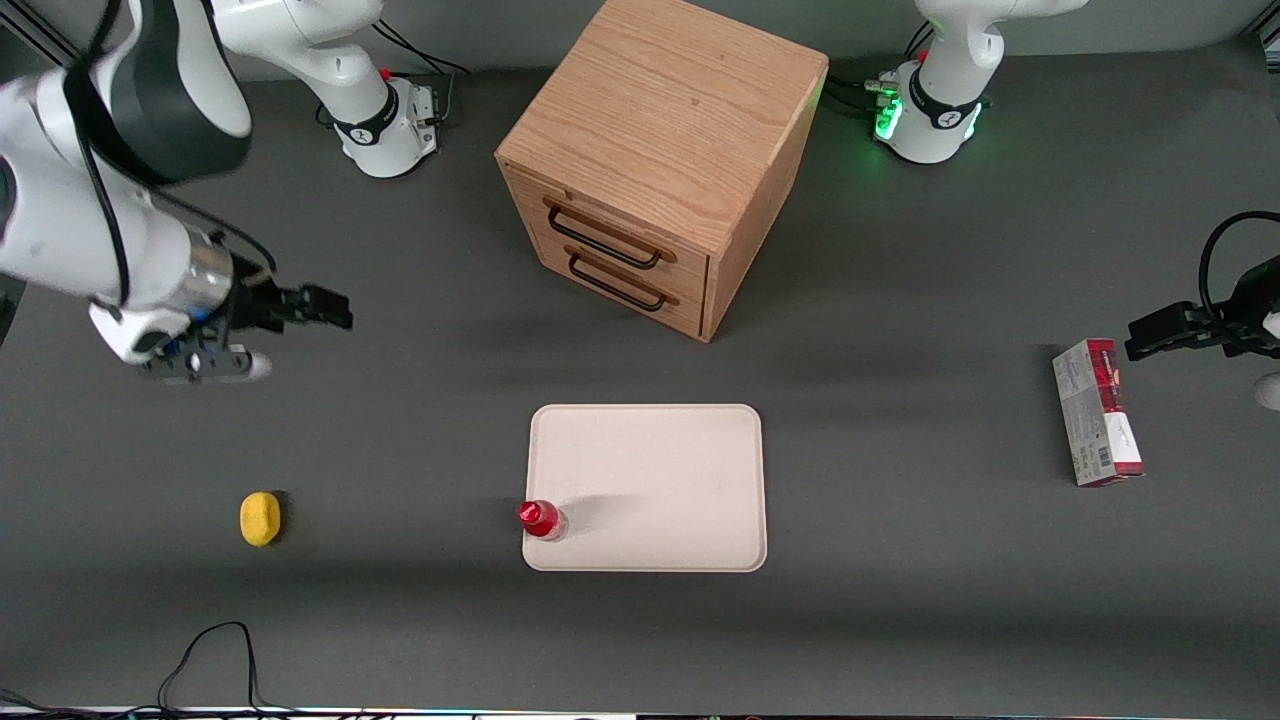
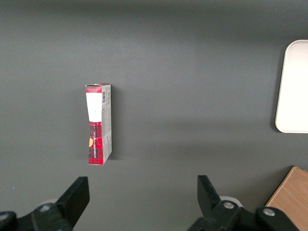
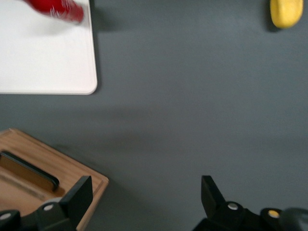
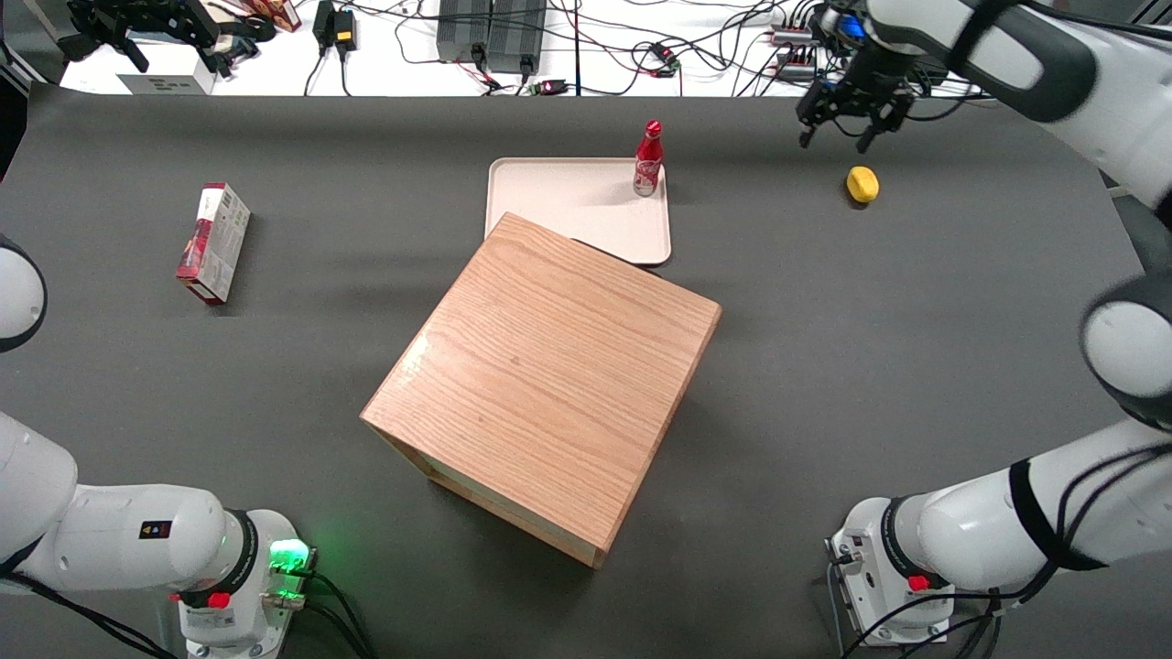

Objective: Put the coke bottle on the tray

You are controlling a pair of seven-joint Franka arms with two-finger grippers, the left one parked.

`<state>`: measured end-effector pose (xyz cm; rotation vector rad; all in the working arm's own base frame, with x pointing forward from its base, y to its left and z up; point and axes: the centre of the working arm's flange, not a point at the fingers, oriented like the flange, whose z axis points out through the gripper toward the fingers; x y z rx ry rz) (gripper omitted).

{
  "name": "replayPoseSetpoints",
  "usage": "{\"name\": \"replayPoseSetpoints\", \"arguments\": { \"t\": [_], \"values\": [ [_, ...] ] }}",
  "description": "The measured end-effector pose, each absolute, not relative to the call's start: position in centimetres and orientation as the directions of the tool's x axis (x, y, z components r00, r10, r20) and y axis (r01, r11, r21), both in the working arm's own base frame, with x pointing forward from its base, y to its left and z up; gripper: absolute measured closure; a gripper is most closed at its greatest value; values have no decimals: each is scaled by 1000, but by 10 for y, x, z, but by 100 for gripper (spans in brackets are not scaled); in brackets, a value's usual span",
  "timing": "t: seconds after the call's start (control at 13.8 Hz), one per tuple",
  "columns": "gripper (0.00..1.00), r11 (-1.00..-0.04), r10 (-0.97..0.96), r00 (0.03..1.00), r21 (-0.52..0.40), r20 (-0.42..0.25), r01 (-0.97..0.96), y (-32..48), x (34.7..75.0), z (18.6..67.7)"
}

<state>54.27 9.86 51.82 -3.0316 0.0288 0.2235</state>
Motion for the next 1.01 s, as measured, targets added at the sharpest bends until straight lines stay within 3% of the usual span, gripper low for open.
{"name": "replayPoseSetpoints", "arguments": {
  "t": [0.43, 1.01],
  "values": [
    [0, -997, 10, 995, -72, -98, 3, 55, 500, 561],
    [0, -998, 16, 995, -69, -95, 10, 56, 506, 584]
  ]
}}
